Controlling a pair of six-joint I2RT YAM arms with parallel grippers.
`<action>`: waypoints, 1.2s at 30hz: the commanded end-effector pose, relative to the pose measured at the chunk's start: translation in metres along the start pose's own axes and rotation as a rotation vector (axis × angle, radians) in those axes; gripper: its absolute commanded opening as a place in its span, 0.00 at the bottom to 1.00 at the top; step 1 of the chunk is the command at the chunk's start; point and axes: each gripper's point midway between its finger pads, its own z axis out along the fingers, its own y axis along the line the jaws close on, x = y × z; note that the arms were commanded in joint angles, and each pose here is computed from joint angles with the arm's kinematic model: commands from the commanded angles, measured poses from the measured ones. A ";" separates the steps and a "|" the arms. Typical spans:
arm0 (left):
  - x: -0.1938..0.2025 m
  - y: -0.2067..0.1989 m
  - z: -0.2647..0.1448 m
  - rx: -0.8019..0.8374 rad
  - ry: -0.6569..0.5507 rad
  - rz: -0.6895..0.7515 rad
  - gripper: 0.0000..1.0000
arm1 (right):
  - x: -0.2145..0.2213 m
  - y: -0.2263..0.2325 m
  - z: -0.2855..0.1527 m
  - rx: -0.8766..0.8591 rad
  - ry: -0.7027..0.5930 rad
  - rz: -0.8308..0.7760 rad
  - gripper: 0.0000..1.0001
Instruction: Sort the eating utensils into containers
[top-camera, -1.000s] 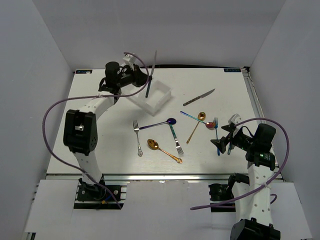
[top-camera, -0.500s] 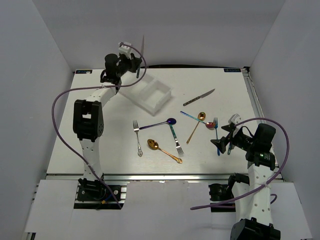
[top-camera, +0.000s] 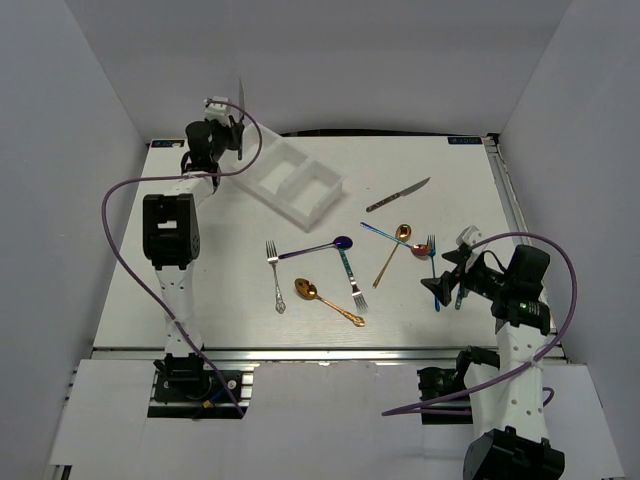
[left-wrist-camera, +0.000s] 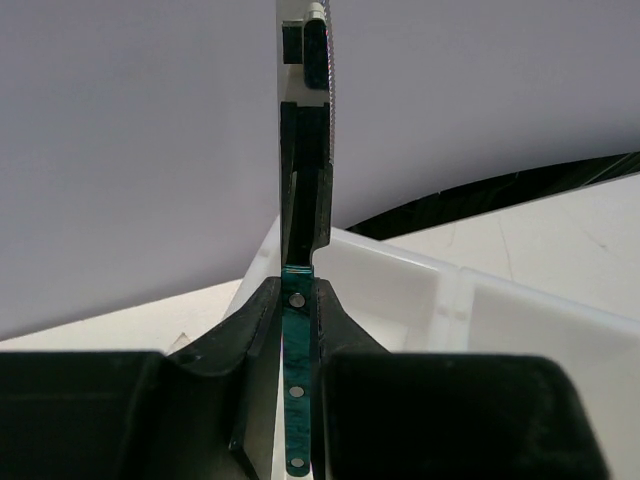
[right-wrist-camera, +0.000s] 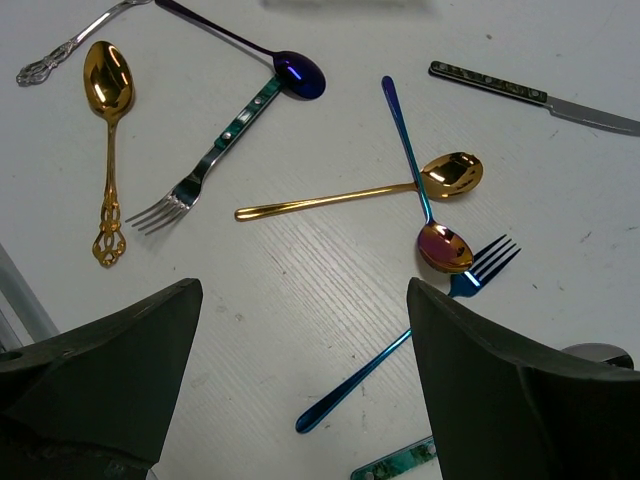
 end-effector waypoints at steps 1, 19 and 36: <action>-0.031 -0.001 0.007 0.006 -0.091 0.026 0.00 | -0.003 -0.001 0.003 -0.009 -0.018 -0.022 0.89; -0.042 -0.012 -0.023 -0.011 -0.073 -0.064 0.95 | 0.000 -0.003 0.004 -0.009 -0.013 -0.005 0.89; -0.101 -0.162 -0.147 0.050 0.304 -0.436 0.98 | -0.024 -0.053 -0.001 0.167 0.133 0.137 0.89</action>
